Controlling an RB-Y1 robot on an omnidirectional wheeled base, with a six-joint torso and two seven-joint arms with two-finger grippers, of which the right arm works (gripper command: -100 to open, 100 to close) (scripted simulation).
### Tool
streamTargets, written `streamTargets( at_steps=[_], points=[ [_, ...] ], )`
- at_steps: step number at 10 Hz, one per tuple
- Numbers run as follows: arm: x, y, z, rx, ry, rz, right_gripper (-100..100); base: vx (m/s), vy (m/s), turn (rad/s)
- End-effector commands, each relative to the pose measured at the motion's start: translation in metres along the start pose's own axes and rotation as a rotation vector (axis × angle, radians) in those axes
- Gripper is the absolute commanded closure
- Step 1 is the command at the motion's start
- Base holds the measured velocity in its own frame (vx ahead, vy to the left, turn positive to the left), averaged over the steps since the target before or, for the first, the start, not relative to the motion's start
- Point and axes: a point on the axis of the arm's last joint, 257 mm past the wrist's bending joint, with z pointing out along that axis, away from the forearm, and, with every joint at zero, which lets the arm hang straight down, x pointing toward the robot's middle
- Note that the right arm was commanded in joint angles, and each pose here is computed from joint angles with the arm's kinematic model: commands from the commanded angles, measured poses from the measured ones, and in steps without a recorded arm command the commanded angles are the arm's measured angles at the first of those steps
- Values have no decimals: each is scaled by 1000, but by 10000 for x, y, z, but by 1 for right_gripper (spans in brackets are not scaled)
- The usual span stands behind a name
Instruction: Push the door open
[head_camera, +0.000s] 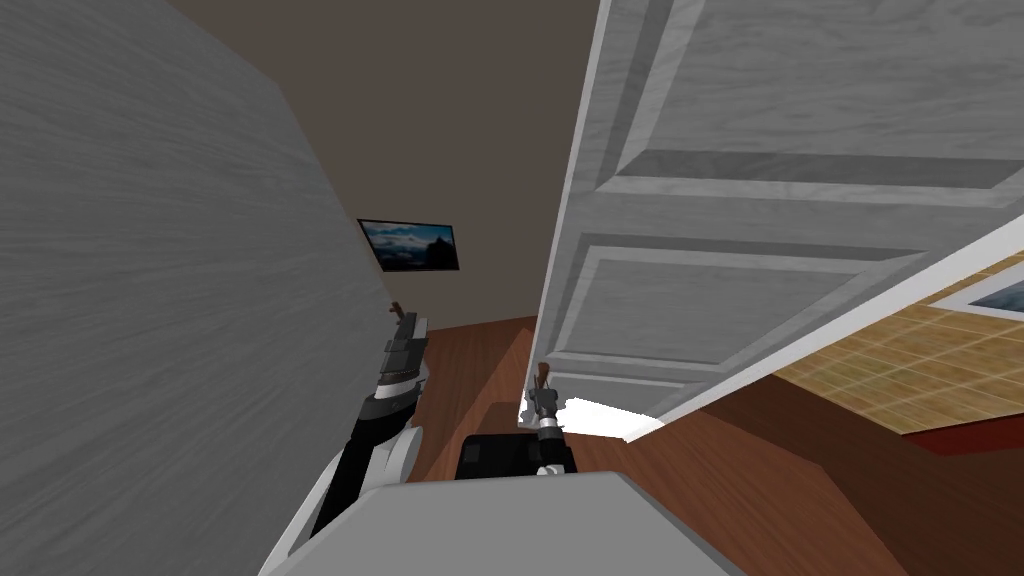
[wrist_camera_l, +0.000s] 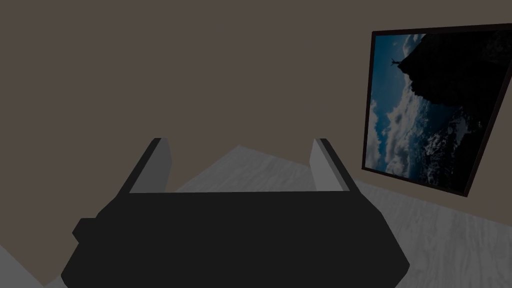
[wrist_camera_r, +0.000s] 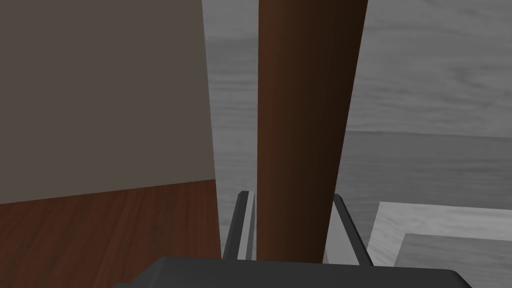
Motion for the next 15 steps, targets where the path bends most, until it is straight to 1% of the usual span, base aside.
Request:
streamTargets(
  at_steps=[1,2,4,5,6,9,11,12,13,15],
  points=[
    [31,142,67,-35,14,-8,100,87,49,-33],
    [28,200,97,-58,12,-7,100,112,57,-49],
    [25,254,123,-79,10,-5,100,132,53,-52],
    [20,304,147,-98,8,-4,100,146,63,-55],
    [18,328,157,-108,7,-3,100,135,51,-61],
    [5,444,202,-154,0,2,100,170,66,-53],
    [-3,496,220,-176,-3,5,100,175,57,-46],
    [-29,459,209,-165,-9,5,100,86,19,-19],
    [-11,585,234,-190,-3,-2,100,136,-10,-35],
    [-9,711,244,-215,-1,-10,100,200,35,-58]
  ],
)
